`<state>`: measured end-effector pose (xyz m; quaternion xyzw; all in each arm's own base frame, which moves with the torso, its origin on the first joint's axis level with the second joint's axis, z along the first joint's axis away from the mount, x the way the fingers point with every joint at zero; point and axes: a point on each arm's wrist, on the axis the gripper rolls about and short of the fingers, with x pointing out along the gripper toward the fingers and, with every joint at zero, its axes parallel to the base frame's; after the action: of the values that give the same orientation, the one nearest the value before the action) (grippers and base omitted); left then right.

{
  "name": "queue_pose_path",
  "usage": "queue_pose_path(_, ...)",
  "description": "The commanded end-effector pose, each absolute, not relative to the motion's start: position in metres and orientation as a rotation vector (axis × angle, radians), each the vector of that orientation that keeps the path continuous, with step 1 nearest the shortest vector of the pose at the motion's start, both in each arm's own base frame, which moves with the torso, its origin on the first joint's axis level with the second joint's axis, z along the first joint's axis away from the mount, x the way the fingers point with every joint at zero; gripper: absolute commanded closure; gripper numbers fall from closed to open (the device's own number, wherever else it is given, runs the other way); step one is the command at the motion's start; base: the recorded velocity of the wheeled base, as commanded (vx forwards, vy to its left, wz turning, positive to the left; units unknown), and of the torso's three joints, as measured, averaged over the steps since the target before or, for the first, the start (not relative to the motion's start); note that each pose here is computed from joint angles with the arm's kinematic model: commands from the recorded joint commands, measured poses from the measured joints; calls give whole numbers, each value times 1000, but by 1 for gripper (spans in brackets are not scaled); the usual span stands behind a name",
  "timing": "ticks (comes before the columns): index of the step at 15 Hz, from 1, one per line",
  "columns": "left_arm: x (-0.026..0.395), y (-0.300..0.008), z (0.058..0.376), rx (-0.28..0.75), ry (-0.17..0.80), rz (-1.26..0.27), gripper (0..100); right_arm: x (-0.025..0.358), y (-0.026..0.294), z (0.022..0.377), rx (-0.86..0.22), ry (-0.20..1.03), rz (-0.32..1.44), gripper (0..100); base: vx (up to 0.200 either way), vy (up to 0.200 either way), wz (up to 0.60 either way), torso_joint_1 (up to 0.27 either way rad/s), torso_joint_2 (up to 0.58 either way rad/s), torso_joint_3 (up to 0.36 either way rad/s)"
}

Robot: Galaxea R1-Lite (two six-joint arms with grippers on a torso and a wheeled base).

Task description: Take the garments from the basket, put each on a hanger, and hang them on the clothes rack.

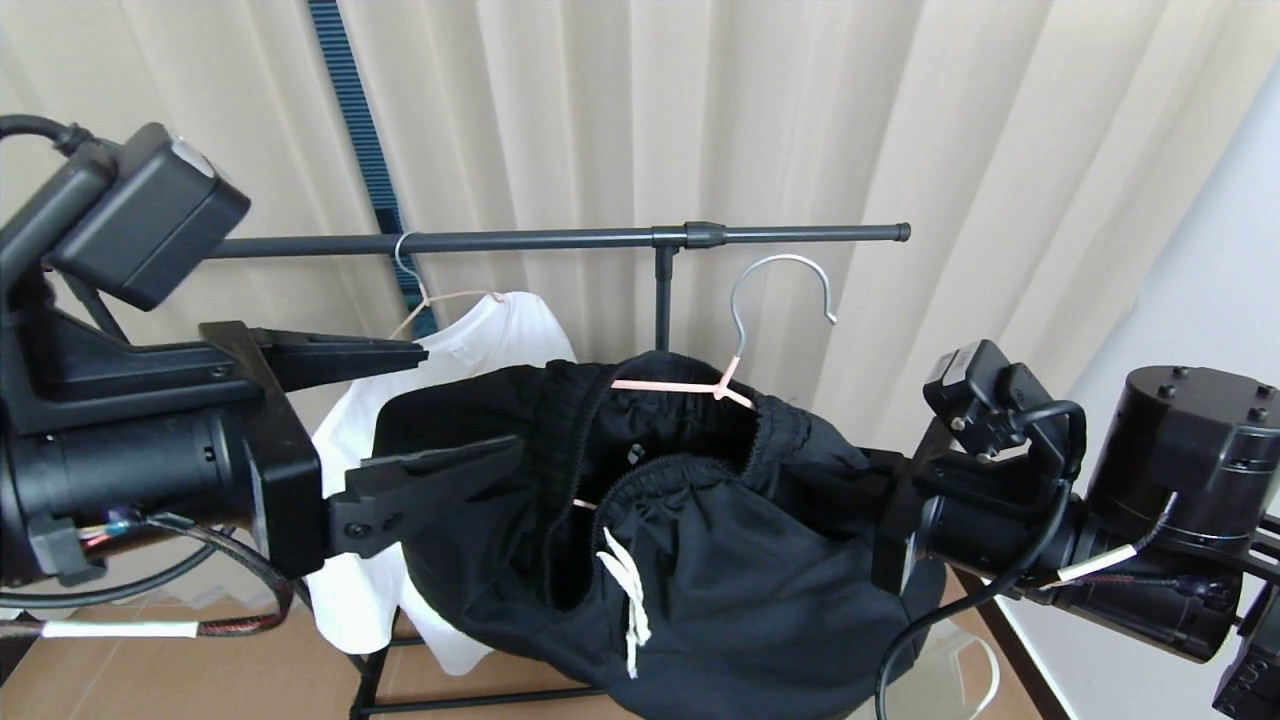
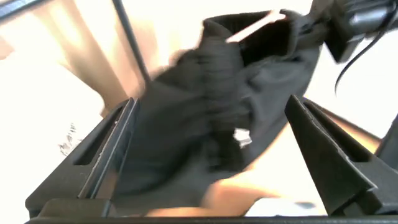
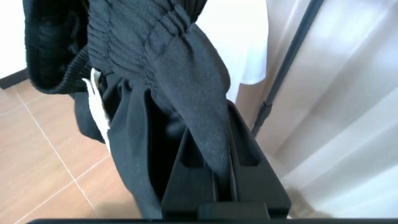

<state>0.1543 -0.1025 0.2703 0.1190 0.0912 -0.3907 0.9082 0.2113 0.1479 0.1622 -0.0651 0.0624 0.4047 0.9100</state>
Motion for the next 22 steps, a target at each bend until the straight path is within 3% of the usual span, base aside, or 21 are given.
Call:
queue_pose_path(1,195,-80,276,330,216,-846,0,209,146,158,-155,138,851,100,0,0,0,0,0,0)
queue_pose_path(8,237,-107,238,522,253,-1151,0,203,143,152,-201,139,887,100,0,0,0,0,0,0)
queue_pose_path(10,236,-106,240,510,225,-1199,0,203,143,151,-202,145,887,100,0,0,0,0,0,0)
queue_pose_path(18,197,-68,253,496,206,-1119,0,203,143,152,-201,141,887,100,0,0,0,0,0,0)
queue_pose_path(22,200,-60,236,616,200,-1111,0,202,142,153,-203,131,887,100,0,0,0,0,0,0)
